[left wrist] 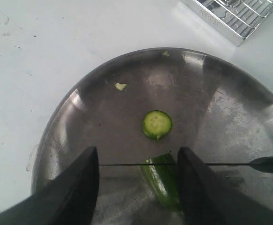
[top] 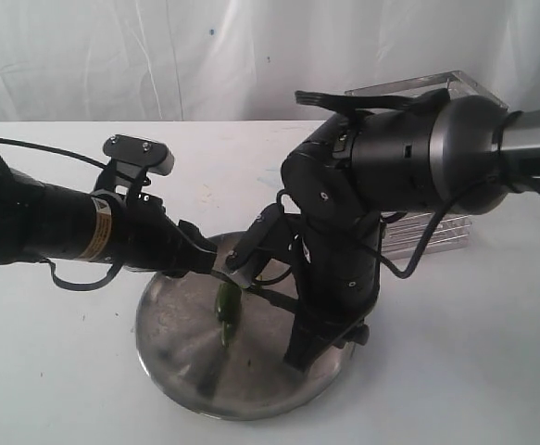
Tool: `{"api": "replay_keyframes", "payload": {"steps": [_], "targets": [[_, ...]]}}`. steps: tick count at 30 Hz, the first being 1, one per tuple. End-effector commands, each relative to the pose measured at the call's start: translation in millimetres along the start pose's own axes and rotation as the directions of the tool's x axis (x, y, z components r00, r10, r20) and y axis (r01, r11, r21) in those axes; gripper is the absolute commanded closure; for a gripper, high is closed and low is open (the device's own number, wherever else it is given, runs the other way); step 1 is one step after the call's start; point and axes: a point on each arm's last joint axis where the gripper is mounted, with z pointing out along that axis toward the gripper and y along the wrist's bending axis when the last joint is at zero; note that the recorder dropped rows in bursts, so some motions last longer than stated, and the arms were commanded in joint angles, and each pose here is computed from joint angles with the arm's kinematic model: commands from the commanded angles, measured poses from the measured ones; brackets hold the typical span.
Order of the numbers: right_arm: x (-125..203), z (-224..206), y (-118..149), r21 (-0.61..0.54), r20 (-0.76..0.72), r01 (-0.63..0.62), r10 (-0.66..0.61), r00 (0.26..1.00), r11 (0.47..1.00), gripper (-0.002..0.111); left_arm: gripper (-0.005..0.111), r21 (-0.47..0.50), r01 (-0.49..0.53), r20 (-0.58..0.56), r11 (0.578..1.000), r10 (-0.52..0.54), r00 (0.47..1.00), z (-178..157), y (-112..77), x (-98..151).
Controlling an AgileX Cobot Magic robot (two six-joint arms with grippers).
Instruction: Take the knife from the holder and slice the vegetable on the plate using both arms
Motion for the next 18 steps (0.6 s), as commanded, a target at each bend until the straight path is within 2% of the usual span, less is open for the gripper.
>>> {"api": "replay_keyframes", "payload": {"steps": [1,18], "targets": [[-1,-3,-2,0.026,0.019,0.024,-0.025,1.0,0.999,0.108,0.052,-0.013,-0.005,0.007,1.0,0.005,1.0,-4,1.4,-1],[-5,9,-2,0.028,0.002,0.037,-0.037,0.999,0.999,0.108,0.052,-0.004,-0.001,0.005,1.0,0.001,1.0,-3,0.7,-1]]}}
